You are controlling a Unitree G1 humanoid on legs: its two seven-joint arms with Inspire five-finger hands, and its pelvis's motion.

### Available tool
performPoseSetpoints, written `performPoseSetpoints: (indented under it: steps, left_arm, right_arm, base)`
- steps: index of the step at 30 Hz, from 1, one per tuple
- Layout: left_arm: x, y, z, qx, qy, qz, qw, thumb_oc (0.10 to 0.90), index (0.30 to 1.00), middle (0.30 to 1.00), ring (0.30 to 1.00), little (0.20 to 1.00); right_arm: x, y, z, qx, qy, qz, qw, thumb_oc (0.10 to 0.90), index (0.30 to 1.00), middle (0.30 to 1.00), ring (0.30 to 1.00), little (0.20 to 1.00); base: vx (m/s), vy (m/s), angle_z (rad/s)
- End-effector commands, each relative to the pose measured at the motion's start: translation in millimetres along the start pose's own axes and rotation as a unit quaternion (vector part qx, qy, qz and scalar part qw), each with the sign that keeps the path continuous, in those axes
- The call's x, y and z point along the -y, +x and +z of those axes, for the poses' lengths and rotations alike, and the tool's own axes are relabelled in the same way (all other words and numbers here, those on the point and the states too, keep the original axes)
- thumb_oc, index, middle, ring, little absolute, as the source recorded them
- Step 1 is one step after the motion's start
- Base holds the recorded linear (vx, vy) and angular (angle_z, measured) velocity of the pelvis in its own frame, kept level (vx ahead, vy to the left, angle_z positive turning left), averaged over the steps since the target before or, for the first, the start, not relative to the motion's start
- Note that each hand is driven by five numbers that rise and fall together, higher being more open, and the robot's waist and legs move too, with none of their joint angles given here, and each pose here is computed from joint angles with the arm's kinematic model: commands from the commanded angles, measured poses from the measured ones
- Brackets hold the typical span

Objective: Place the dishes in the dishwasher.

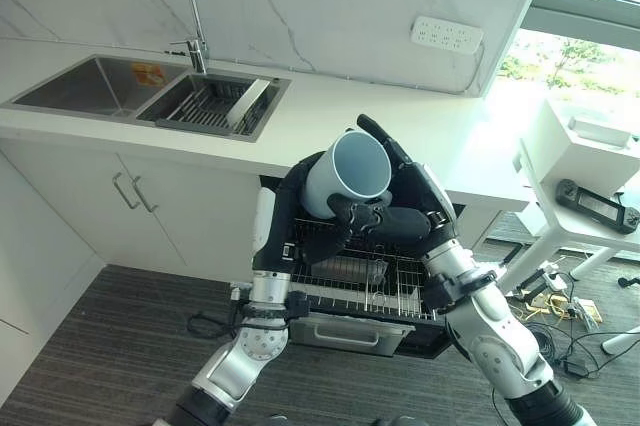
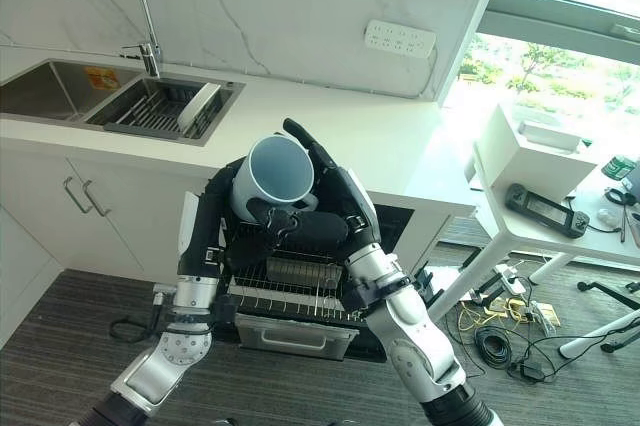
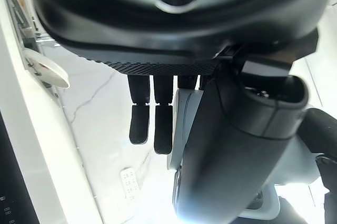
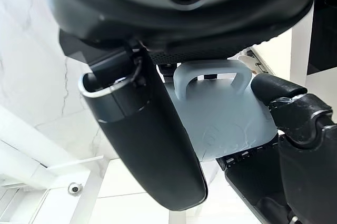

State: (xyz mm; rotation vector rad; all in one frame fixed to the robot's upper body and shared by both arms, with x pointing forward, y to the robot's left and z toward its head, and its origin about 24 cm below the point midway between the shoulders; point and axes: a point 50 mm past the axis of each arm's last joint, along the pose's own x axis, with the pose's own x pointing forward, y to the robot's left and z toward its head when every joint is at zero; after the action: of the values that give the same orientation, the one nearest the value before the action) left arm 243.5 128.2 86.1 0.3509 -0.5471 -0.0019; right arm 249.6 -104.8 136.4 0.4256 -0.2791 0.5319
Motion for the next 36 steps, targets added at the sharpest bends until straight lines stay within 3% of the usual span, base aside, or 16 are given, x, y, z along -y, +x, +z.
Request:
performPoseSetpoints:
  steps: [1,3,12,21,22,23,24,28,30,36]
  left_arm:
    - [11.4,29.4,43.9,0.143,-0.037,-0.028,0.989,0.400,0.300,0.300,0.300,0.300]
    - [12.1,29.4,44.1,0.143,-0.038,-0.030,0.989,0.400,0.300,0.300,0.300,0.300]
    - [13.3,30.5,43.9,0.144,-0.038,-0.038,0.988,0.400,0.300,0.300,0.300,0.300]
    - [11.4,28.9,35.5,0.106,-0.054,-0.033,0.992,0.400,0.300,0.300,0.300,0.300]
    - [10.7,28.8,33.8,0.100,-0.054,-0.032,0.993,0.497,0.446,0.446,0.446,0.446]
    - [8.8,28.4,31.0,0.091,-0.049,-0.026,0.994,0.773,0.860,0.860,0.860,0.860]
    - [7.2,27.5,28.4,0.084,-0.044,-0.020,0.995,0.800,0.900,0.900,0.900,0.900]
    - [-4.7,25.8,16.1,0.052,-0.024,0.012,0.998,0.800,0.900,0.900,0.900,0.900]
    - [-29.4,17.6,-1.7,0.014,0.004,0.071,0.997,0.800,0.900,0.900,0.900,0.900]
    - [-60.5,6.4,-17.8,-0.019,0.037,0.149,0.988,0.800,0.900,0.900,0.900,0.900]
  right_arm:
    - [-32.0,22.8,60.4,0.174,0.004,0.083,0.981,0.574,0.561,0.561,0.561,0.561]
    - [-32.8,23.0,60.3,0.173,0.004,0.085,0.981,0.400,0.300,0.300,0.300,0.300]
    - [-33.8,23.7,59.7,0.168,-0.015,0.091,0.981,0.400,0.300,0.300,0.300,0.300]
    - [-26.5,19.1,66.1,0.192,-0.086,0.061,0.976,0.400,0.300,0.300,0.300,0.300]
    - [-25.4,18.7,67.5,0.196,-0.094,0.057,0.974,0.400,0.300,0.300,0.300,0.300]
    - [-23.5,17.4,70.9,0.205,-0.105,0.050,0.972,0.400,0.300,0.300,0.300,0.300]
    - [-21.9,16.0,73.0,0.211,-0.113,0.044,0.970,0.400,0.300,0.300,0.300,0.300]
    - [-13.7,9.6,80.3,0.226,-0.136,0.023,0.964,0.400,0.300,0.300,0.300,0.300]
    - [1.9,-5.0,89.3,0.241,-0.158,-0.016,0.957,0.400,0.300,0.300,0.300,0.300]
    - [17.4,-19.9,96.3,0.252,-0.177,-0.050,0.950,0.400,0.300,0.300,0.300,0.300]
  base:
    - [0.00,0.000,0.00]
    - [0.00,0.000,0.00]
    - [0.00,0.000,0.00]
    - [-0.01,0.005,0.00]
    - [-0.03,0.018,0.00]
    - [0.00,0.000,0.00]
    - [-0.03,0.022,0.01]
    - [-0.01,0.008,0.00]
    - [-0.04,0.050,-0.02]
    - [0.00,0.006,0.00]
